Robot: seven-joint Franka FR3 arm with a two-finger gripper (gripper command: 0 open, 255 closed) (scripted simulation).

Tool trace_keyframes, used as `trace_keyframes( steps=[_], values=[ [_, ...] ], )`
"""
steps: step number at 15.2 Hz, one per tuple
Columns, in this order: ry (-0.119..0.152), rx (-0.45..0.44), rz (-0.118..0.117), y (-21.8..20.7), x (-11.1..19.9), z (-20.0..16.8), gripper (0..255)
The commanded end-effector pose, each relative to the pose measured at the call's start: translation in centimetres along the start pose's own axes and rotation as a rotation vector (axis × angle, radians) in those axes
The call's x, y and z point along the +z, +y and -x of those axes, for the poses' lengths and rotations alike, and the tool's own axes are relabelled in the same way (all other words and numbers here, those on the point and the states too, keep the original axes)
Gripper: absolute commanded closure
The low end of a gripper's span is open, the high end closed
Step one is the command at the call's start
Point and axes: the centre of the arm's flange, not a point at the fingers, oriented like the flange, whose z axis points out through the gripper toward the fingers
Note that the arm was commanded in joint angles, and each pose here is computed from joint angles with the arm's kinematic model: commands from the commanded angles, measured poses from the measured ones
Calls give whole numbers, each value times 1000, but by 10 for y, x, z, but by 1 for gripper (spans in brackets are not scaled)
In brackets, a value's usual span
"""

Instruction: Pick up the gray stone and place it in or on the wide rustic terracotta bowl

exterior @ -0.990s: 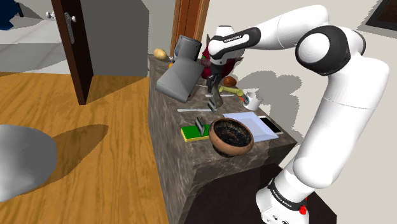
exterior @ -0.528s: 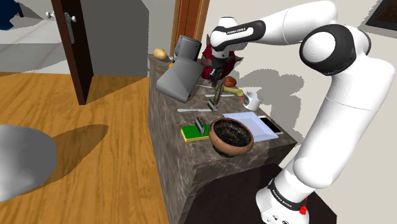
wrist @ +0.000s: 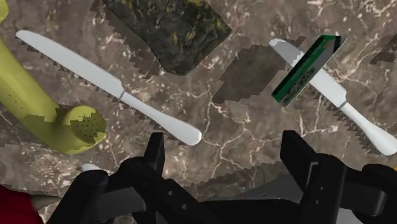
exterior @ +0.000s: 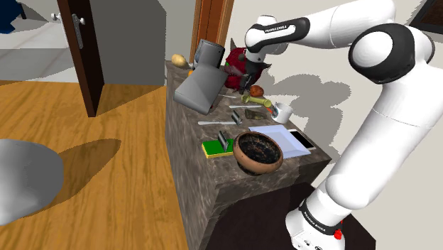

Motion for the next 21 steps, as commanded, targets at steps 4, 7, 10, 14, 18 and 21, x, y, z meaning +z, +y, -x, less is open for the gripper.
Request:
trace_keyframes(
  steps=[4, 7, 10, 14, 18, 21],
  values=[
    [172, -169, -98, 46, -5, 85, 0],
    [200, -196, -114, 54, 6, 95, 0],
    [200, -196, -114, 51, 21, 93, 0],
    [200, -196, -114, 50, 35, 90, 0],
    [200, -196, -114, 50, 35, 90, 0],
    [200, -196, -114, 50, 35, 90, 255]
  ],
)
